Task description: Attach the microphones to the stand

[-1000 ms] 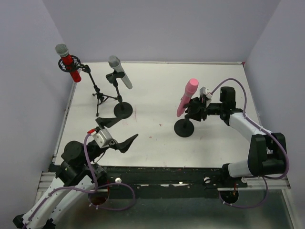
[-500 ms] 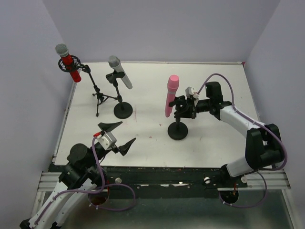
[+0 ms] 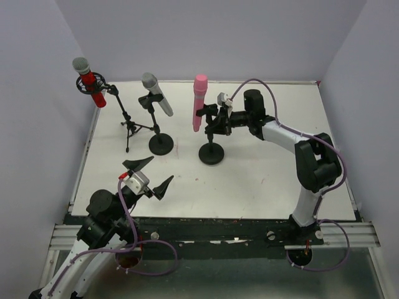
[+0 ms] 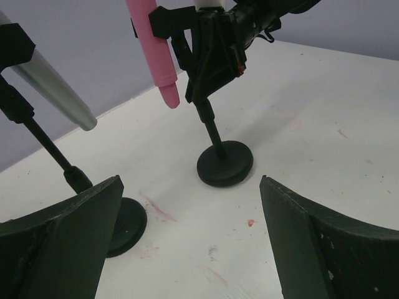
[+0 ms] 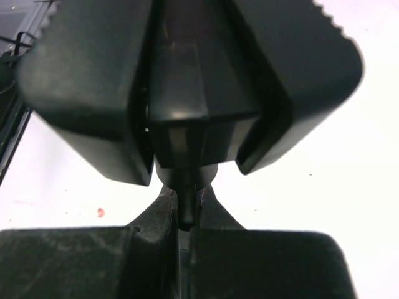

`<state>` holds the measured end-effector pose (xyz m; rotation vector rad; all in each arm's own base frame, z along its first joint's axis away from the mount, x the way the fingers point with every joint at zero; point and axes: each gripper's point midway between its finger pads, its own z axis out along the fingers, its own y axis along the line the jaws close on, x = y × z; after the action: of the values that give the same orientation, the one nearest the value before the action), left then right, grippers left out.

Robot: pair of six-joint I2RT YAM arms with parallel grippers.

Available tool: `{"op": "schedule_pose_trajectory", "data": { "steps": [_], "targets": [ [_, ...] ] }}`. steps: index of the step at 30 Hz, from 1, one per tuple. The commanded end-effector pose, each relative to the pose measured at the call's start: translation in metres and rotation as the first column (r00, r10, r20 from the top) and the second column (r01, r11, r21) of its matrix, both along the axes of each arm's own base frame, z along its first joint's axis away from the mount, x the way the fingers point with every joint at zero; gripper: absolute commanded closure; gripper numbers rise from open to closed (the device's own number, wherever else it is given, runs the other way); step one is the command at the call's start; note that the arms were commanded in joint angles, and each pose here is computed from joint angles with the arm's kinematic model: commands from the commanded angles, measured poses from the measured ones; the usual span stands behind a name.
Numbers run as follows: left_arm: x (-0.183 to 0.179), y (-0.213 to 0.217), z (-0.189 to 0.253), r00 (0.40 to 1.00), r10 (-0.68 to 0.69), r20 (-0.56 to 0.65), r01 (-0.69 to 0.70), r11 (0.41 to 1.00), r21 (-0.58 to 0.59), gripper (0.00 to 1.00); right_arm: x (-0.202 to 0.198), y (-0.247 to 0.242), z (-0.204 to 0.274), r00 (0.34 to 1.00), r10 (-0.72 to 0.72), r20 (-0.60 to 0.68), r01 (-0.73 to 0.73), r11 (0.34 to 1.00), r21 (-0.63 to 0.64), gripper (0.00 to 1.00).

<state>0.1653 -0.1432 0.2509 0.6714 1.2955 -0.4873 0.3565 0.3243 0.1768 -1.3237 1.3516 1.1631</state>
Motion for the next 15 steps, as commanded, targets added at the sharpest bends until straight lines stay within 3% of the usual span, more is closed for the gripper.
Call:
{"op": "schedule_pose_trajectory", "data": {
  "steps": [1,15],
  "targets": [
    [0.010,0.014,0.003,0.996,0.093,0.018,-0.092,0.996,-0.012,0.01,0.027,0.019,0.024,0.997,-0.054,0.052,0.051,0.998,0.047,1.00],
    [0.022,0.027,-0.001,0.983,0.182,-0.007,-0.182,0.983,0.001,0.01,0.058,0.045,0.017,0.993,-0.110,0.032,0.111,0.994,-0.003,1.00]
  ]
}}
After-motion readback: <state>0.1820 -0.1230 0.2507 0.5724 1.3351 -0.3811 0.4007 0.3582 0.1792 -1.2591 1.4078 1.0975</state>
